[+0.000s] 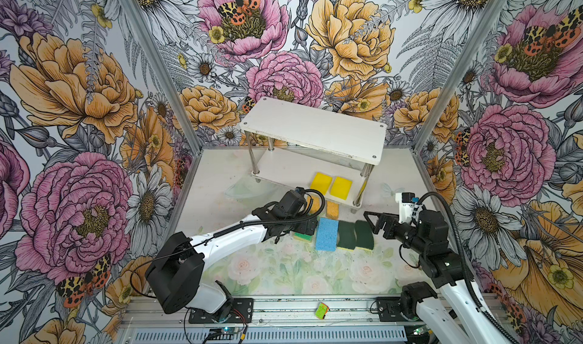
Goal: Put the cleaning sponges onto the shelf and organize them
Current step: 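Withdraw the left gripper from the shelf toward the sponge row, then lower the open left gripper over the bright green sponge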
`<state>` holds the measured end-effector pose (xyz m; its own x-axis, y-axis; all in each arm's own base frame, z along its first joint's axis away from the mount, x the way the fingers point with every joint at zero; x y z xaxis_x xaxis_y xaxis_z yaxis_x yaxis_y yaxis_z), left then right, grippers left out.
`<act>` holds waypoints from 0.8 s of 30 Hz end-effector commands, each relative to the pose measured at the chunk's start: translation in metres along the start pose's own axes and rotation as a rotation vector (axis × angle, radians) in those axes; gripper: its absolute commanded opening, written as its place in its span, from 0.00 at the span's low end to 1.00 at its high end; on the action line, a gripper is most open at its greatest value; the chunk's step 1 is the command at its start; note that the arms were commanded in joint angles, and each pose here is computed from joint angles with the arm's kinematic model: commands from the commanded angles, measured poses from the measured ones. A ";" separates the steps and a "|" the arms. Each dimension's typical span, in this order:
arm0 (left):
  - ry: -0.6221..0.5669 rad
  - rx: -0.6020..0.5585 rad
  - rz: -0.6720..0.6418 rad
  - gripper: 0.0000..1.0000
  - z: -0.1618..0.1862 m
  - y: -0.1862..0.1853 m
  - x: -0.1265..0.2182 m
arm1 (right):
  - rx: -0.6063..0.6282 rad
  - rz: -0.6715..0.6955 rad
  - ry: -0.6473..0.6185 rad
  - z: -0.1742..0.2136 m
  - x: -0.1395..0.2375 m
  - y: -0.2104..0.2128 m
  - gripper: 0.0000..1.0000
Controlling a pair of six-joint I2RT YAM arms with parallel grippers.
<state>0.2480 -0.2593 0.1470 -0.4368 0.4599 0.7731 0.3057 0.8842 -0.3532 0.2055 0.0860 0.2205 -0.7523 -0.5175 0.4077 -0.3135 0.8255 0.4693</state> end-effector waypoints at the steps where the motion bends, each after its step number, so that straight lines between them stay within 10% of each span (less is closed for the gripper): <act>1: 0.010 0.037 0.014 0.99 0.007 -0.005 -0.005 | 0.014 -0.003 -0.020 -0.008 0.003 0.004 1.00; 24: 0.108 0.053 -0.062 0.99 0.035 0.009 -0.035 | 0.013 -0.004 -0.018 -0.006 0.003 0.004 1.00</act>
<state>0.2357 -0.2610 0.1013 -0.3531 0.3930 0.8491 0.2341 0.9157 -0.3265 0.2061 0.0861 0.2197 -0.7504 -0.5172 0.4115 -0.3114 0.8259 0.4701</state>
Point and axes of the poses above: each gripper's point midway between its finger pads, its own x axis back along the fingers, its own y axis along the line the jaws close on, z = x × y, the point moved 4 cm from there along x, back along the fingers, and after that the axes turned 6 degrees about x, right-handed, at the moved point
